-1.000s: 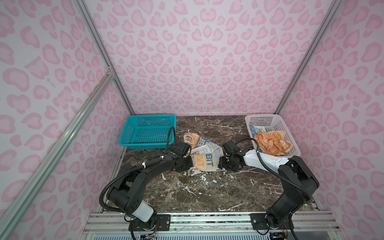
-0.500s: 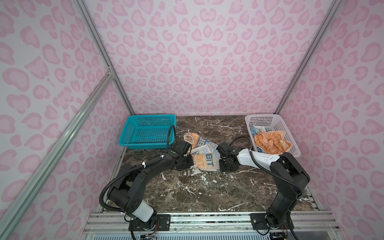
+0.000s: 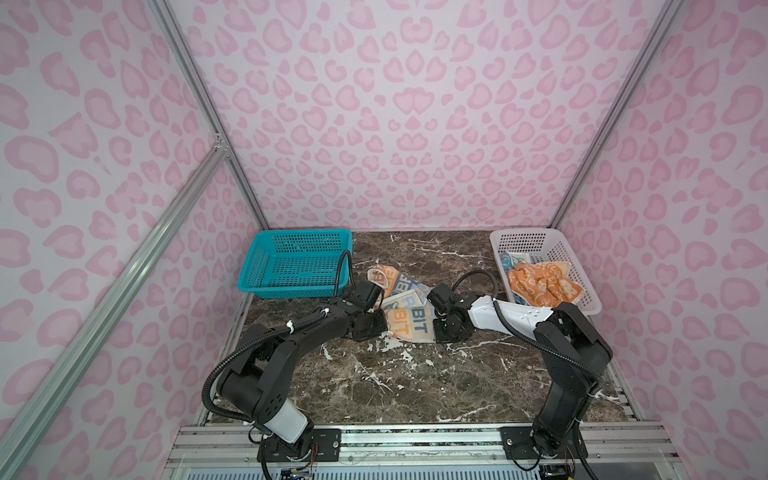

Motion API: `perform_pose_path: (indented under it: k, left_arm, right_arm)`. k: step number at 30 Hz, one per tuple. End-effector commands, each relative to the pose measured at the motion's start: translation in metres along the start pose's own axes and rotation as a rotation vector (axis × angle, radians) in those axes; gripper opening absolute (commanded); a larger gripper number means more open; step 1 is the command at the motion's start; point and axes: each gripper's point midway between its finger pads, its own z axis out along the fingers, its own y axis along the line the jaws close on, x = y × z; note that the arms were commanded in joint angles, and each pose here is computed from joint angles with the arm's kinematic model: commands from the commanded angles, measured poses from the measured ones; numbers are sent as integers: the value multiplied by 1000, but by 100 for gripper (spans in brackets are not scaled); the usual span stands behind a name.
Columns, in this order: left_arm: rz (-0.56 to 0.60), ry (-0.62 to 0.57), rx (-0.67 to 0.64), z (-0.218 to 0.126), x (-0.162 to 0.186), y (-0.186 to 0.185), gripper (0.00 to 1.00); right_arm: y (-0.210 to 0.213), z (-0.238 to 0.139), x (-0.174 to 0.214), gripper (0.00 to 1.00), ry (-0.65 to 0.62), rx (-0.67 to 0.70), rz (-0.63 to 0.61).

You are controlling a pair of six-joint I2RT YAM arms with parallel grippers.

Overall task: Fold and stack the towels
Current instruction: 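Raise the towel with both grippers and lay it flat, spread out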

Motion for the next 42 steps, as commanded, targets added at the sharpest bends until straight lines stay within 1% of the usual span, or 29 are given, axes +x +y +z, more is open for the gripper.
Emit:
perform_pose_path:
  k: [1, 4, 7, 10, 11, 13, 15, 17, 20, 22, 24, 25, 27, 30, 32, 36, 39, 41, 42]
  left_arm:
    - [23, -67, 72, -27, -32, -28, 4]
    - [37, -159, 136, -74, -72, -59, 3]
    - [53, -243, 206, -120, -107, -89, 3]
    - [66, -289, 224, -150, -133, -107, 3]
    - [65, -302, 231, -159, -140, -111, 3]
    - [65, -351, 287, -186, -156, -125, 3]
    - [65, -403, 326, -214, -169, -135, 3]
    - [89, -446, 383, -244, -175, -149, 3]
    - [125, -481, 478, -281, -168, -166, 3]
    - [143, -512, 495, -299, -157, -166, 3]
    - [168, -550, 495, -301, -150, -162, 3]
    - [148, -533, 472, -296, -147, -155, 2]
    - [165, -499, 480, -296, -136, -154, 3]
    - [180, -554, 491, -319, -120, -149, 3]
    - [190, -587, 496, -337, -112, -144, 3]
    - [188, -638, 529, -373, -95, -135, 3]
    - [179, -663, 593, -402, -82, -136, 2]
    - [150, -675, 604, -412, -82, -134, 2]
    - [140, -675, 610, -416, -85, -135, 2]
  right_arm:
    - [7, -43, -23, 0, -58, -31, -36]
    - [14, -104, -62, 0, -174, -75, -49]
    - [13, -165, -102, 0, -308, -127, -26]
    - [5, -223, -133, 0, -427, -182, -4]
    - [4, -241, -141, 0, -466, -200, -4]
    - [1, -281, -156, 0, -566, -224, -12]
    - [1, -312, -161, 0, -618, -252, -33]
    - [3, -337, -159, 0, -658, -270, -60]
    - [7, -372, -144, 0, -724, -300, -104]
    - [10, -388, -130, 0, -761, -317, -135]
    - [9, -392, -120, 0, -791, -337, -142]
    - [6, -388, -118, 0, -790, -334, -133]
    - [7, -383, -111, 0, -776, -326, -153]
    - [11, -399, -92, 0, -819, -330, -197]
    - [14, -414, -79, 0, -845, -364, -218]
    - [16, -448, -52, 0, -905, -435, -269]
    - [17, -474, -38, 0, -946, -502, -296]
    - [18, -492, -37, 0, -987, -531, -302]
    - [16, -496, -42, 0, -998, -516, -289]
